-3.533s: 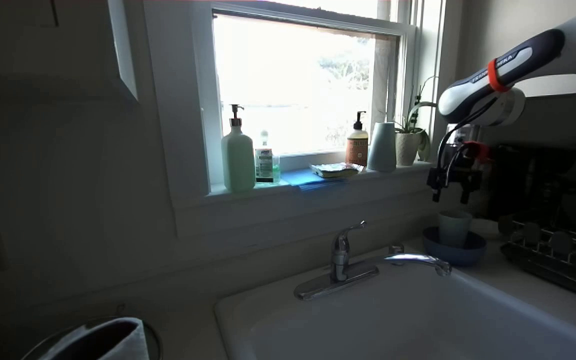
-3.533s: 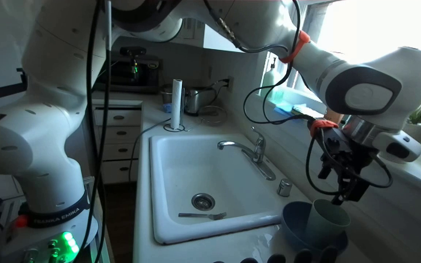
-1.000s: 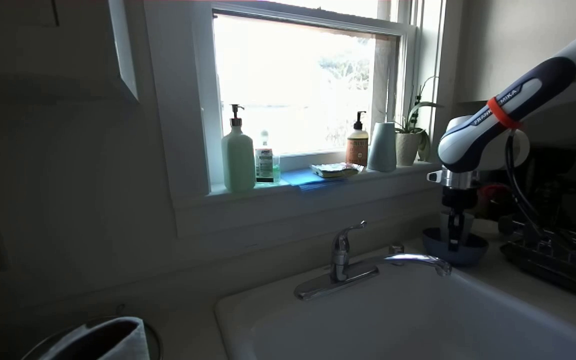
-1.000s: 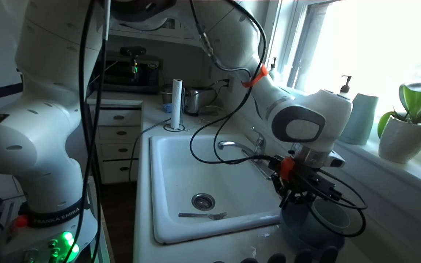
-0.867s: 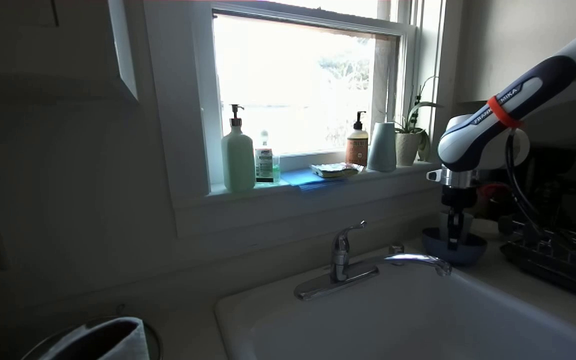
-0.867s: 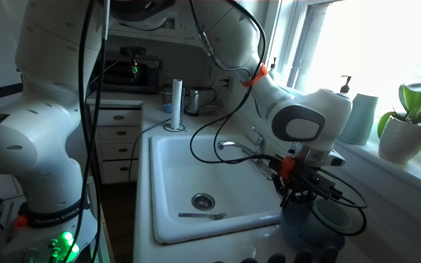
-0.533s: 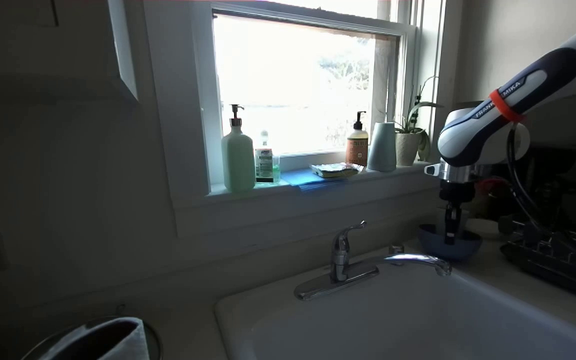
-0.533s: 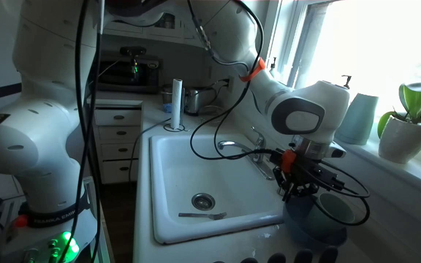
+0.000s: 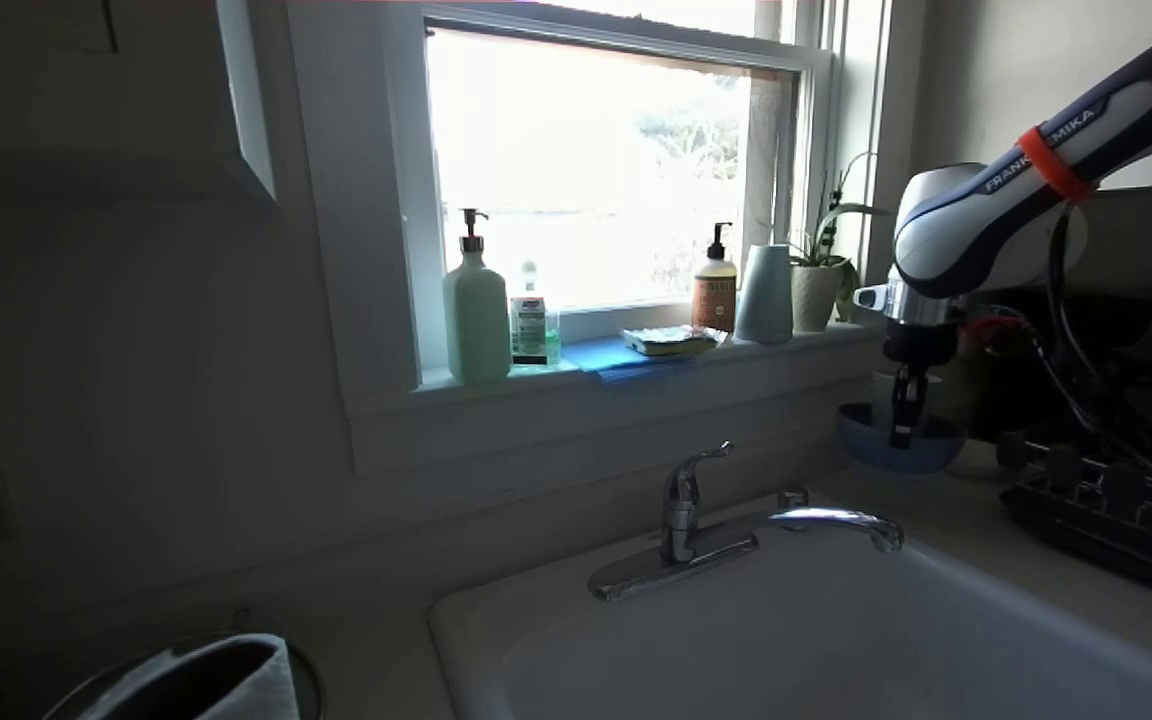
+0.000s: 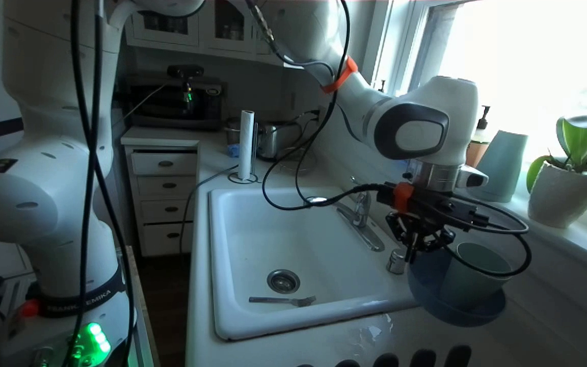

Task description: Remove the light blue cup from the sink and put it in the blue bowl, pick up the blue bowl with the cup inside and place them on the dishes drying rack

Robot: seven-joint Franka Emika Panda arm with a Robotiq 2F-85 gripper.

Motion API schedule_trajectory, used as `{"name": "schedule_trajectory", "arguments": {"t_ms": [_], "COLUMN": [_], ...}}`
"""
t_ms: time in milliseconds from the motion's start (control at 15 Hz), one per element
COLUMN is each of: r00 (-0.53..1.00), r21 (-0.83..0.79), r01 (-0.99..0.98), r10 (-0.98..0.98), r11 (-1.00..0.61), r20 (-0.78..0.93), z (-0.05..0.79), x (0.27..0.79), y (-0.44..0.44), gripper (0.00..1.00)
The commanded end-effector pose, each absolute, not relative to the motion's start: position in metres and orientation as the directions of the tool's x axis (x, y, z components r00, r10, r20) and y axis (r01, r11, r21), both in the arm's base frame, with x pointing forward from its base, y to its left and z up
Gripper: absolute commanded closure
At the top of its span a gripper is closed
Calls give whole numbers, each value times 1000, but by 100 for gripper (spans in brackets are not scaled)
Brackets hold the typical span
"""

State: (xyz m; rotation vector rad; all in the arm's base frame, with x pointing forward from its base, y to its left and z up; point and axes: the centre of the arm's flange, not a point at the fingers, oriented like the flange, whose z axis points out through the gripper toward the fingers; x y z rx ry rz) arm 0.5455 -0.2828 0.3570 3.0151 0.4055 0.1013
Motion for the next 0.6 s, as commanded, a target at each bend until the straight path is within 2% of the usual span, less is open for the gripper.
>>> {"name": "schedule_trajectory", "arguments": {"t_ms": [0,533], "r00": [975,977], "r21": [186,170], "r01": [182,-174], "r10": [202,-149], "r11": [-966,-970], "r20": [91,150], "z": [406,470], "x": [519,459], "y": [-287,-355], "gripper": [99,99]}}
